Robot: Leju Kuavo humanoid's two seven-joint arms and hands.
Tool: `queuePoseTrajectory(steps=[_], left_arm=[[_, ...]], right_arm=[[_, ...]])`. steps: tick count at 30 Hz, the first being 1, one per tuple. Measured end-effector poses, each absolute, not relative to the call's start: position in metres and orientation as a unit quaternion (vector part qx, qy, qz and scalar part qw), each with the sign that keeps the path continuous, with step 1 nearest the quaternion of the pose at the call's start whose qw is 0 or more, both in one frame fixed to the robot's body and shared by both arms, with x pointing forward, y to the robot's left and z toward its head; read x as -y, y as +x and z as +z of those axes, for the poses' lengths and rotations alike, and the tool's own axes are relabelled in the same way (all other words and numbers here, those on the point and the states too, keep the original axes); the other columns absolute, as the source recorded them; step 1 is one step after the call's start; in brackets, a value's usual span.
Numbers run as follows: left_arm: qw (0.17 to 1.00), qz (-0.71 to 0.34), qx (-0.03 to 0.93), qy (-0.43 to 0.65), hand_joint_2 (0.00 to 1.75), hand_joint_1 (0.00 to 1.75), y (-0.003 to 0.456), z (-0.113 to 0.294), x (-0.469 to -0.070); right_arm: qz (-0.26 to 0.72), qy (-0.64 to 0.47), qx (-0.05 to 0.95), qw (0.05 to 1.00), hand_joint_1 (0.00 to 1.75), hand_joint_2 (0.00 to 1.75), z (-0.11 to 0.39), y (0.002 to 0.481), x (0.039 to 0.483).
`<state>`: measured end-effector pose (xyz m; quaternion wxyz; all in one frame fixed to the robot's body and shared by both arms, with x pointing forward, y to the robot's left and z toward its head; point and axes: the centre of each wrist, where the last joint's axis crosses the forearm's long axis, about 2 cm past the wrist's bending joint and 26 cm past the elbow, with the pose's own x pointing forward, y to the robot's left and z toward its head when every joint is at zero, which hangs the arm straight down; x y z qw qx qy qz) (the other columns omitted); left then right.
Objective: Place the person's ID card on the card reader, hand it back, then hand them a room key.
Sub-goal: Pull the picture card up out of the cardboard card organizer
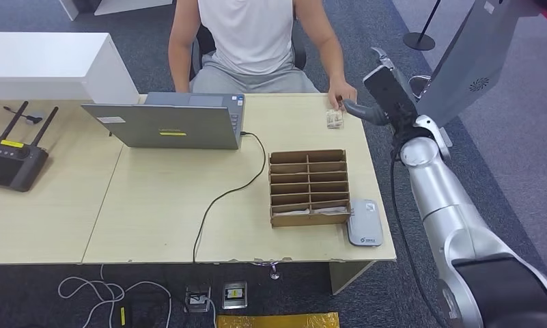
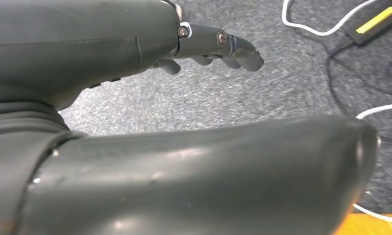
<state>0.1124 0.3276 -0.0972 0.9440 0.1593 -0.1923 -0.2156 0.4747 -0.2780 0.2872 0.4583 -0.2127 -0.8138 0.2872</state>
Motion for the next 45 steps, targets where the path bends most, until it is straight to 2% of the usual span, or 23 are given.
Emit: queuePoseTrajectory(steps=[8, 14, 24, 35, 45], left_arm=[[0.951, -0.193, 0.183, 0.16, 0.0, 0.0, 0.105, -0.099, -0.331], [0.956, -0.173, 0.176, 0.161, 0.0, 0.0, 0.105, -0.099, -0.332], [0.964, -0.143, 0.165, 0.152, 0.0, 0.0, 0.106, -0.098, -0.335], [0.969, -0.124, 0.154, 0.15, 0.0, 0.0, 0.107, -0.097, -0.351], [0.97, -0.12, 0.149, 0.151, 0.0, 0.0, 0.107, -0.096, -0.358]], right_arm=[[0.223, -0.031, 0.838, 0.497, 0.0, 1.75, 0.27, 0.42, 0.296], [0.23, 0.02, 0.845, 0.482, 0.0, 1.75, 0.28, 0.388, 0.316], [0.274, 0.032, 0.835, 0.476, 0.0, 1.75, 0.282, 0.358, 0.336], [0.315, 0.038, 0.796, 0.516, 0.0, 1.75, 0.254, 0.338, 0.332], [0.351, -0.017, 0.762, 0.544, 0.0, 1.75, 0.23, 0.313, 0.316]])
